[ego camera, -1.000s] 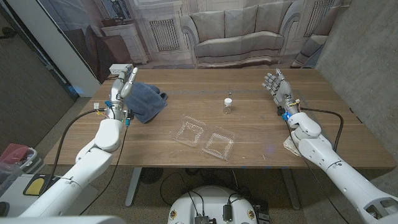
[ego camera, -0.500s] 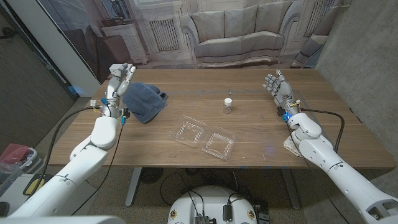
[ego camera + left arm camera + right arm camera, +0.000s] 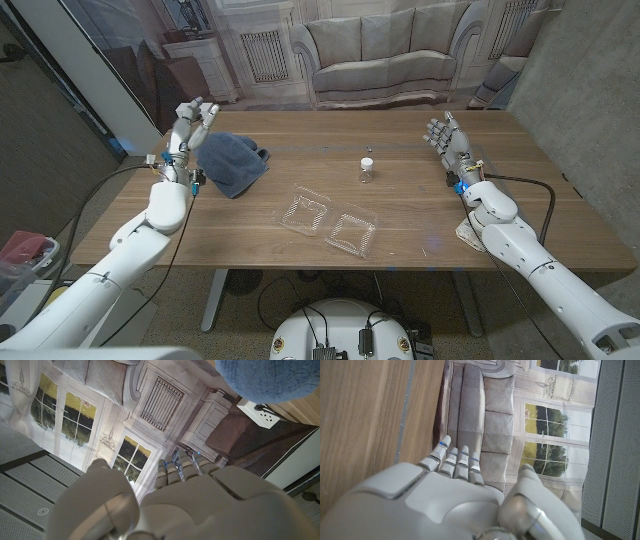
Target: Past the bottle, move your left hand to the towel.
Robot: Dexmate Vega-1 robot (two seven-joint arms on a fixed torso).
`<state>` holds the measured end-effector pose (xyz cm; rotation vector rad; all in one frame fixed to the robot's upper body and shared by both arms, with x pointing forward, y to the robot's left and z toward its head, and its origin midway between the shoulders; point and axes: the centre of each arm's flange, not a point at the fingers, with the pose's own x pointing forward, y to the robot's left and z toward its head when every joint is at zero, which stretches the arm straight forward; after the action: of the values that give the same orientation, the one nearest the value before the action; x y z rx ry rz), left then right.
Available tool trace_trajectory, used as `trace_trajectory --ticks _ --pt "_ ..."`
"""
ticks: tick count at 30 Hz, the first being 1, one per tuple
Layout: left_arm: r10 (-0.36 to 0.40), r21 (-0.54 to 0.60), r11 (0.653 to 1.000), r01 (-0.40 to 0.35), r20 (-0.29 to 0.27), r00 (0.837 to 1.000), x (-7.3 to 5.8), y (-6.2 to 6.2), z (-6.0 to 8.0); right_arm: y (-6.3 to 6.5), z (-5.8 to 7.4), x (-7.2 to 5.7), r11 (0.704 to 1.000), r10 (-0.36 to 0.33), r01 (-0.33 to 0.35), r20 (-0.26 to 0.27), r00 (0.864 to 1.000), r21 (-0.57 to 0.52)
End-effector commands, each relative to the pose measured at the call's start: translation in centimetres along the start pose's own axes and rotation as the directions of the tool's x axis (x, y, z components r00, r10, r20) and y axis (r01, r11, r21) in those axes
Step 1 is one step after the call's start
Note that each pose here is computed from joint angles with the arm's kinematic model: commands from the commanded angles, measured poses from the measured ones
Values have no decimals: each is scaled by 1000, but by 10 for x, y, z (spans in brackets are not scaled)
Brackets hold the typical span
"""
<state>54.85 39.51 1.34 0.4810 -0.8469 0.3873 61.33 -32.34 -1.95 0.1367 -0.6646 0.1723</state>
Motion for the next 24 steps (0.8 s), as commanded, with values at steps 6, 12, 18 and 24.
trace_trajectory --ticks 6,12,18,24 --pt "81 133 988 -84 24 996 7 12 -3 -2 3 -6 1000 -10 10 8 1000 30" --pt "113 218 969 -117 30 993 9 13 -5 1 5 -7 1000 -15 15 16 1000 23" --pt "133 309 941 -134 26 991 10 16 -5 1 5 -7 1000 -17 16 14 1000 24" --pt "154 396 906 -151 25 988 11 19 -1 -1 7 -7 1000 -19 19 2 1000 17"
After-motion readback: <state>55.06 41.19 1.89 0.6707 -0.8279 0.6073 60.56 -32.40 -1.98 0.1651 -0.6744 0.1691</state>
